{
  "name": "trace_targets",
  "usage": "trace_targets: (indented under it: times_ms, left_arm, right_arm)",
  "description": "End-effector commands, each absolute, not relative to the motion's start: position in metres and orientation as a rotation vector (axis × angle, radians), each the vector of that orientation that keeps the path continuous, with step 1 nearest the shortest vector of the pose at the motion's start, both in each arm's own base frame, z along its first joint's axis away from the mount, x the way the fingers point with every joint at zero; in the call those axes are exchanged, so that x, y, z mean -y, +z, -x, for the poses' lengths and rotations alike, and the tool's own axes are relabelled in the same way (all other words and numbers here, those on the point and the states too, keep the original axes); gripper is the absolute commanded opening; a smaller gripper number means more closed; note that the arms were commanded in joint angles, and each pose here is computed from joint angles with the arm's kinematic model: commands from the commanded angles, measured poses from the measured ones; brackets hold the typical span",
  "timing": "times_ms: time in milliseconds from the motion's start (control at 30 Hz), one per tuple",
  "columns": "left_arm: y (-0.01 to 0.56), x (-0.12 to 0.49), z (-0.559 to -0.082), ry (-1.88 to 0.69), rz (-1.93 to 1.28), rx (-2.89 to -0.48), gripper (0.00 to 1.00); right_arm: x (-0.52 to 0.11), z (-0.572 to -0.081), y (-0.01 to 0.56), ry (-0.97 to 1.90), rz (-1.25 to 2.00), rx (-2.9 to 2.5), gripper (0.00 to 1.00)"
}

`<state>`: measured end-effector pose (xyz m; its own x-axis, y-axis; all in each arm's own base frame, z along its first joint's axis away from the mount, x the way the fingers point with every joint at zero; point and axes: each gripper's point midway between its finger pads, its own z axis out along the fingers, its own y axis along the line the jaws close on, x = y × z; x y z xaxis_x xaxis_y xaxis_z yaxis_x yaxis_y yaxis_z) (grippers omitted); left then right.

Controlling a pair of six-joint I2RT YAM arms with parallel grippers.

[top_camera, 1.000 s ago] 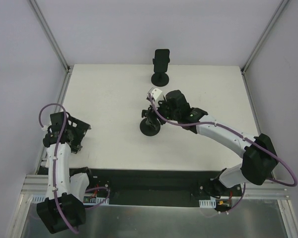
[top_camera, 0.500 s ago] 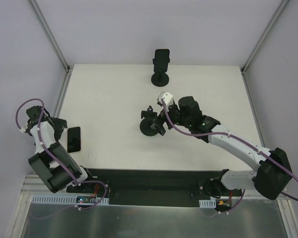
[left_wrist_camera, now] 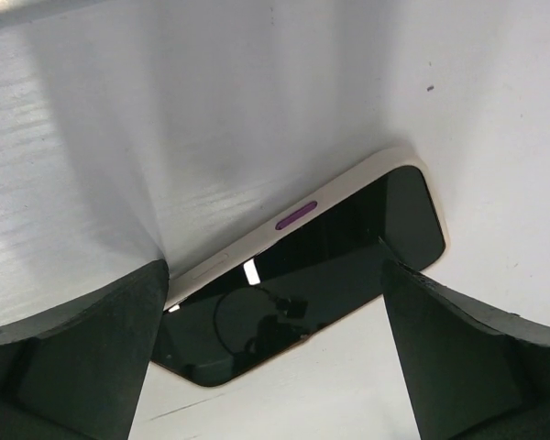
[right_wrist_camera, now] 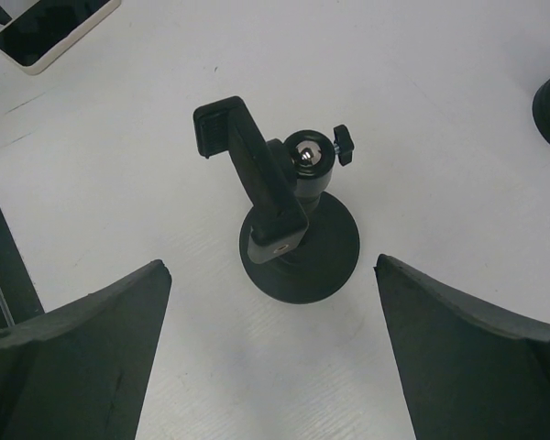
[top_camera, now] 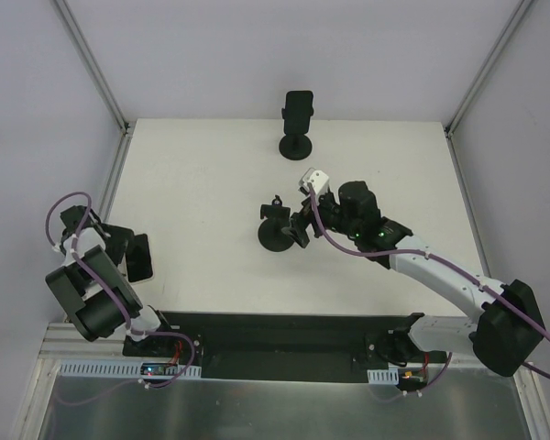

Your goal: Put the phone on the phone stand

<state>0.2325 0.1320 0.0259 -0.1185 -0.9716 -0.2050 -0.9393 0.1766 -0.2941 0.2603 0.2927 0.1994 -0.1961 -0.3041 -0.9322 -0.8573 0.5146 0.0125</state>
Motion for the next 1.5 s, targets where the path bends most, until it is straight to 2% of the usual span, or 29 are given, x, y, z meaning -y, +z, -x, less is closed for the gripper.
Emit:
trace_targets:
  times_ms: [0,100,200,433,900,1267,1367,1400,1467]
  left_arm:
    - [0.014,-0.094,-0.223,-0.228,1.836,-2.208,0.99]
    - [0.021,-0.071,-0.235,-0.176,1.676,-2.313,0.99]
    - [0.03,-0.073,-0.241,0.022,1.559,-2.355,0.99]
    - [0.018,-0.076,-0.227,0.16,1.617,-2.469,0.99]
    - [0.018,-0.068,-0.248,0.094,1.707,-2.449,0.99]
    - [-0.002,-0.057,-0.243,0.117,1.916,-2.454,0.99]
    - [-0.002,-0.063,-0.242,0.164,1.911,-2.43,0.95]
    - [-0.002,-0.064,-0.243,0.16,1.897,-2.435,0.9]
    - [-0.003,-0.063,-0.246,0.14,1.876,-2.44,0.71]
  right_arm:
    - [-0.3,-0.265,0.214,0.719,0.962,-1.683,0.96]
    - [-0.3,-0.266,0.212,0.718,0.961,-1.689,0.96]
    - [-0.301,-0.266,0.212,0.718,0.961,-1.688,0.96]
    - [-0.298,-0.268,0.209,0.703,0.959,-1.694,0.96]
    - [-0.296,-0.269,0.208,0.695,0.958,-1.693,0.96]
    - [-0.29,-0.272,0.209,0.67,0.933,-1.7,0.96]
    - [-0.286,-0.273,0.21,0.648,0.918,-1.716,0.96]
    - [-0.284,-0.274,0.213,0.643,0.899,-1.727,0.96]
    - [-0.277,-0.276,0.221,0.621,0.859,-1.746,0.96]
